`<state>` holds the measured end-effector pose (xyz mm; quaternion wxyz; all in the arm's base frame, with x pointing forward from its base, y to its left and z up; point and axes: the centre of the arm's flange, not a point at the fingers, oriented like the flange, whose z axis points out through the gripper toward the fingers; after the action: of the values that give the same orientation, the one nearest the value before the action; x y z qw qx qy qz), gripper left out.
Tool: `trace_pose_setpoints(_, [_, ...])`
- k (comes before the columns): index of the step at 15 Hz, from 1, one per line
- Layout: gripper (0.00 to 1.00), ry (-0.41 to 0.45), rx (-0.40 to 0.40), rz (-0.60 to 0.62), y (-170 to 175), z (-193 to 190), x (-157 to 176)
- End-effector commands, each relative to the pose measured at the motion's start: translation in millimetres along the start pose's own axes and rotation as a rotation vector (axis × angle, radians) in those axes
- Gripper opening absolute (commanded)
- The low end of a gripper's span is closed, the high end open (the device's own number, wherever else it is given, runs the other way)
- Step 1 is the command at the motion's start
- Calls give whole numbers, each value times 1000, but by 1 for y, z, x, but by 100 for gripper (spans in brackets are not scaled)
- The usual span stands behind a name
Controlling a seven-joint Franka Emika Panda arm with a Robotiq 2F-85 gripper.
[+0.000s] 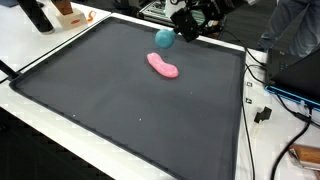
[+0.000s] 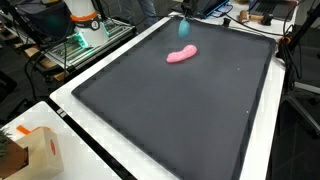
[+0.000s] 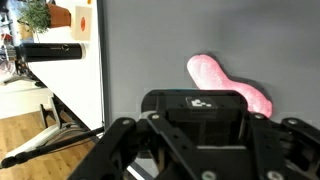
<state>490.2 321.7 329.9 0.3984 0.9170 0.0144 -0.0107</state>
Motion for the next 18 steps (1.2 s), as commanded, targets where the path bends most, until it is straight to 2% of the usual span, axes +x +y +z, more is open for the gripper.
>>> trace_pose_setpoints(1, [35,-10,-77,79,-20,3,17])
trace_pose_setpoints(10, [35,6,-234,248,-43,47,35])
trace_pose_setpoints(18, [35,-47,-332,311,-55,76,36])
